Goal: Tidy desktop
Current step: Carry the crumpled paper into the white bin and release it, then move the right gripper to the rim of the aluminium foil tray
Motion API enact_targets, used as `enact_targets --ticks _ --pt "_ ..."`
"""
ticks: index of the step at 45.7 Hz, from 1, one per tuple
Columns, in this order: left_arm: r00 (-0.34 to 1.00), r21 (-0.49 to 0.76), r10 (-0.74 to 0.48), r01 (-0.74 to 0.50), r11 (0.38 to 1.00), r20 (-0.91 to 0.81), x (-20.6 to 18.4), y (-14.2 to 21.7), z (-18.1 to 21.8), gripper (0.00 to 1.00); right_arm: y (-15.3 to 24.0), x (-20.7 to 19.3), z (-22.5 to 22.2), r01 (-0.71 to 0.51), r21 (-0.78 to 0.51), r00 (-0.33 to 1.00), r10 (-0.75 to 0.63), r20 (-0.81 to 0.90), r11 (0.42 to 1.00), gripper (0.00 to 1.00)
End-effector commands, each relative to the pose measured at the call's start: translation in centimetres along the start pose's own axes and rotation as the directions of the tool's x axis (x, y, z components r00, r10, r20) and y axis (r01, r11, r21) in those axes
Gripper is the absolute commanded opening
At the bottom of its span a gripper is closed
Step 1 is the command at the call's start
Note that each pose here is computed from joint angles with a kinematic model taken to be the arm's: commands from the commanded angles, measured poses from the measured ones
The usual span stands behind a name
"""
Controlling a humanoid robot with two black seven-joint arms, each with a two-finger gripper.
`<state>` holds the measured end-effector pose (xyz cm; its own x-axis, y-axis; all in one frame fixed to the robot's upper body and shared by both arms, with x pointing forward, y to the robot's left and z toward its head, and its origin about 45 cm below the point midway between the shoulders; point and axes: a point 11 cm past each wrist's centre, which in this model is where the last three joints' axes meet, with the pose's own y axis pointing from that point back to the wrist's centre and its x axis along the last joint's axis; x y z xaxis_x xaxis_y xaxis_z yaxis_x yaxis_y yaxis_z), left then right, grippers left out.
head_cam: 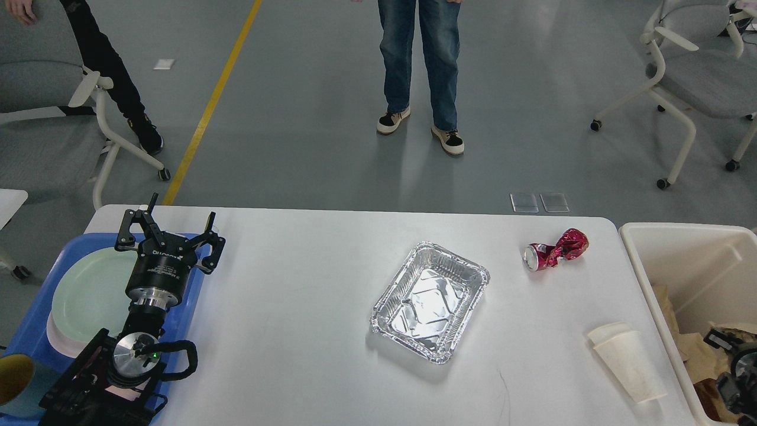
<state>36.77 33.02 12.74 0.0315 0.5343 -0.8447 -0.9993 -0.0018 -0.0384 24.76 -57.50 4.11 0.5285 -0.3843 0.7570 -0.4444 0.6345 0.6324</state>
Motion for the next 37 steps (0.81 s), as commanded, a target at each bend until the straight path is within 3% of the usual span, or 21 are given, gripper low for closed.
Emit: enact_targets --ticks 1,17,21,31,37 --pt "1.000 0.000 0.000 0.000 1.000 0.000 0.0 0.0 0.0 0.96 0.0 -0.5 -0.4 0.020 0.005 1.000 -0.020 -0.010 1.000 1.00" --pt "1.000 0.000 0.000 0.000 1.000 0.000 0.0 0.0 0.0 0.96 0.9 4.0 -0.9 0.105 0.003 0.992 -0.105 -0.073 0.994 1.00" --pt "1.000 0.000 0.000 0.000 1.000 0.000 0.0 0.0 0.0 0.96 2.0 6.9 -2.6 0.129 0.036 0.988 -0.125 -0.092 0.991 1.00" --pt "1.000 0.000 0.000 0.000 1.000 0.000 0.0 0.0 0.0 0.96 7.8 14.1 -10.6 0.268 0.136 0.955 -0.244 -0.168 0.954 1.00" --pt "1.000 0.000 0.000 0.000 1.000 0.000 0.0 0.0 0.0 0.96 14.4 16.6 -15.9 0.421 0.232 0.896 -0.363 -0.257 0.877 1.00"
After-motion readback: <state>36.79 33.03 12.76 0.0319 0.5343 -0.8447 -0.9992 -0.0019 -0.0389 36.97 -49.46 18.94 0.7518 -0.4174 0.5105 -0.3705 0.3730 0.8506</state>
